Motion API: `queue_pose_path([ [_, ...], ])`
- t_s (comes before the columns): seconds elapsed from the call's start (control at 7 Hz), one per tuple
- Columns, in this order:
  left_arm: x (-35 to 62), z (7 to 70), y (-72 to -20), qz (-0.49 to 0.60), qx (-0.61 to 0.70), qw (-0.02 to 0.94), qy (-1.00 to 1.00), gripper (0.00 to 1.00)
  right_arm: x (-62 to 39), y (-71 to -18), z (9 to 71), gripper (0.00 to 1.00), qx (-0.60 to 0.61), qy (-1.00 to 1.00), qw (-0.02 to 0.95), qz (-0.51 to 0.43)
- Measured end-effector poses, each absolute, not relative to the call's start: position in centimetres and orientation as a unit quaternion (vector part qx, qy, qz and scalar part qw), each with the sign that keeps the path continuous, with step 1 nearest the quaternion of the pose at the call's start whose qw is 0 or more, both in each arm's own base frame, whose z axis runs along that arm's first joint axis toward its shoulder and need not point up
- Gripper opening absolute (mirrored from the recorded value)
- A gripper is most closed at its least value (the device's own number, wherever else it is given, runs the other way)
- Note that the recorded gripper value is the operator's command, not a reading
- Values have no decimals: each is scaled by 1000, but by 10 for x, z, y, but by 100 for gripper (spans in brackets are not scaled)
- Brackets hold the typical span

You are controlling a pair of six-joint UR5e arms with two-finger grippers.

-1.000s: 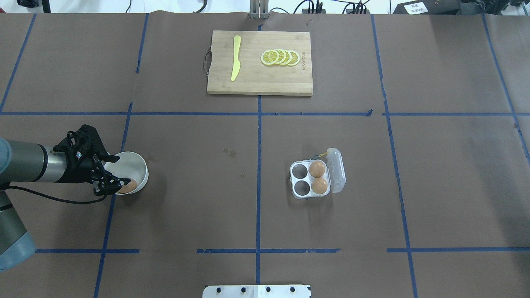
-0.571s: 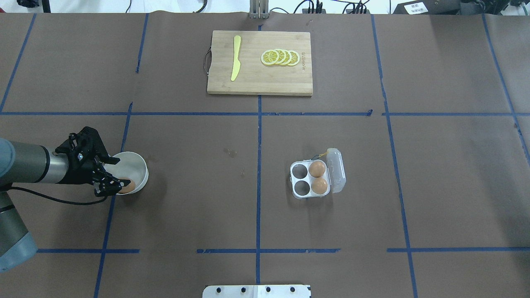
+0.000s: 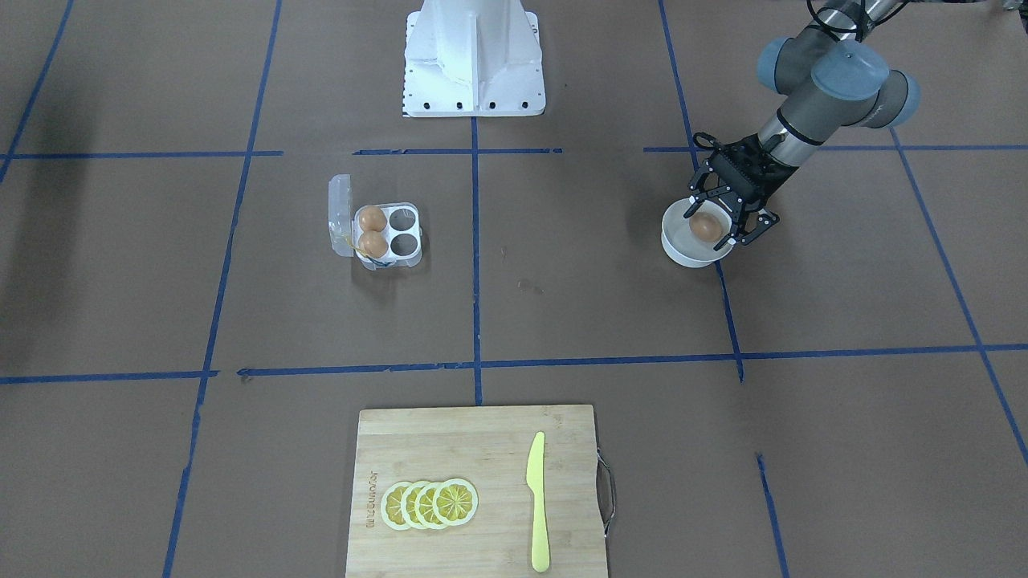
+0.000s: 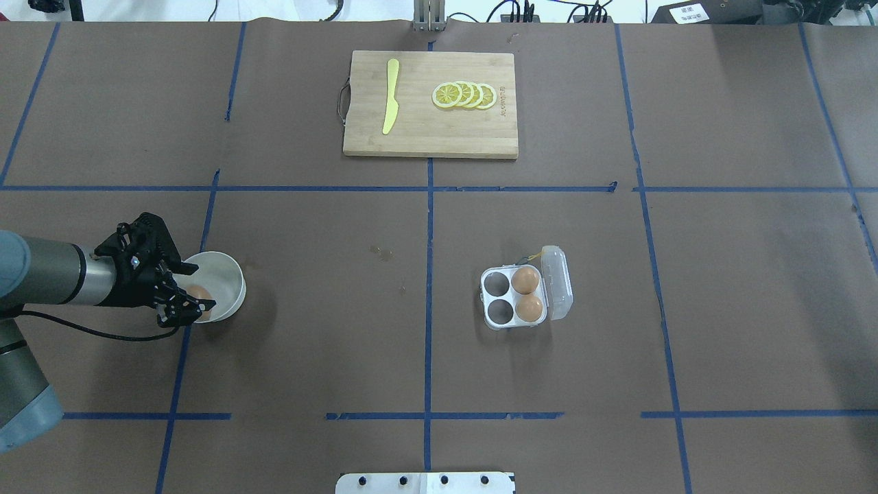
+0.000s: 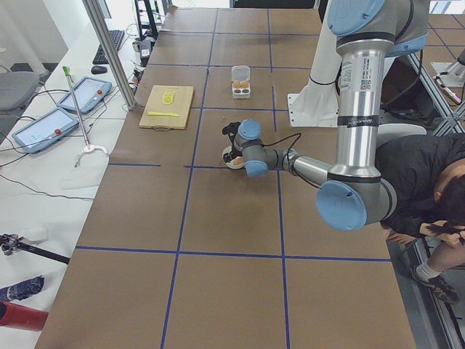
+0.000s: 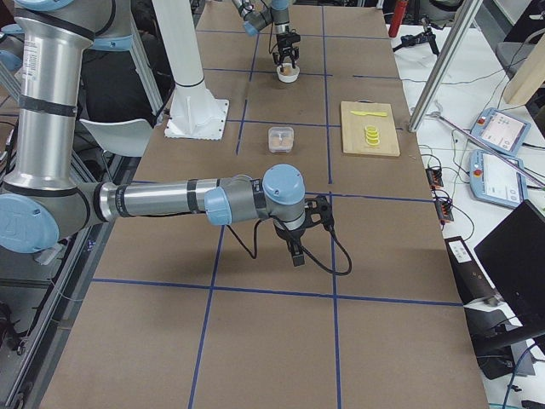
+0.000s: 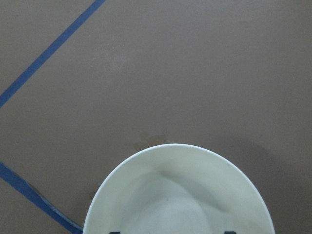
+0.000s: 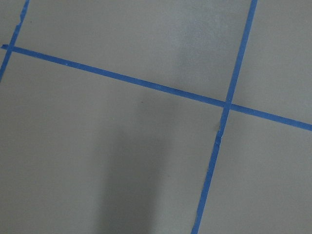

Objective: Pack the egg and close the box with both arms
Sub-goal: 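Close the left gripper around the brown egg inside the bowl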

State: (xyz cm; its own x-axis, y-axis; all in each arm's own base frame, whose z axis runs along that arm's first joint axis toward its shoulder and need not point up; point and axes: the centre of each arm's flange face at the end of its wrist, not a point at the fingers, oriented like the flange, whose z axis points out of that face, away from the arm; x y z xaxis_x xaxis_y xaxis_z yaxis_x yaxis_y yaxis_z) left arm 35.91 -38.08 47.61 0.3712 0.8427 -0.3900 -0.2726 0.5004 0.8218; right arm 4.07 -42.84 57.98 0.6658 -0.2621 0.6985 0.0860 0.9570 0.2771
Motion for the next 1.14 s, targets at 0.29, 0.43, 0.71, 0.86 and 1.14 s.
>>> queue_pose_path([
  [0.29,361,479,-380,370,334,757,422,80,41,-428,581,100,110,-397,906,-96],
  [0.43,362,480,-379,371,333,757,421,87,41,-428,581,100,110,-397,906,-96],
  [0.71,365,482,-378,373,331,757,422,87,41,-428,581,100,110,-397,906,-95],
  [0.86,365,483,-377,373,330,758,421,86,41,-428,581,100,109,-397,906,-95],
  [1.14,368,485,-376,375,328,758,420,85,41,-428,582,100,109,-397,906,-95],
])
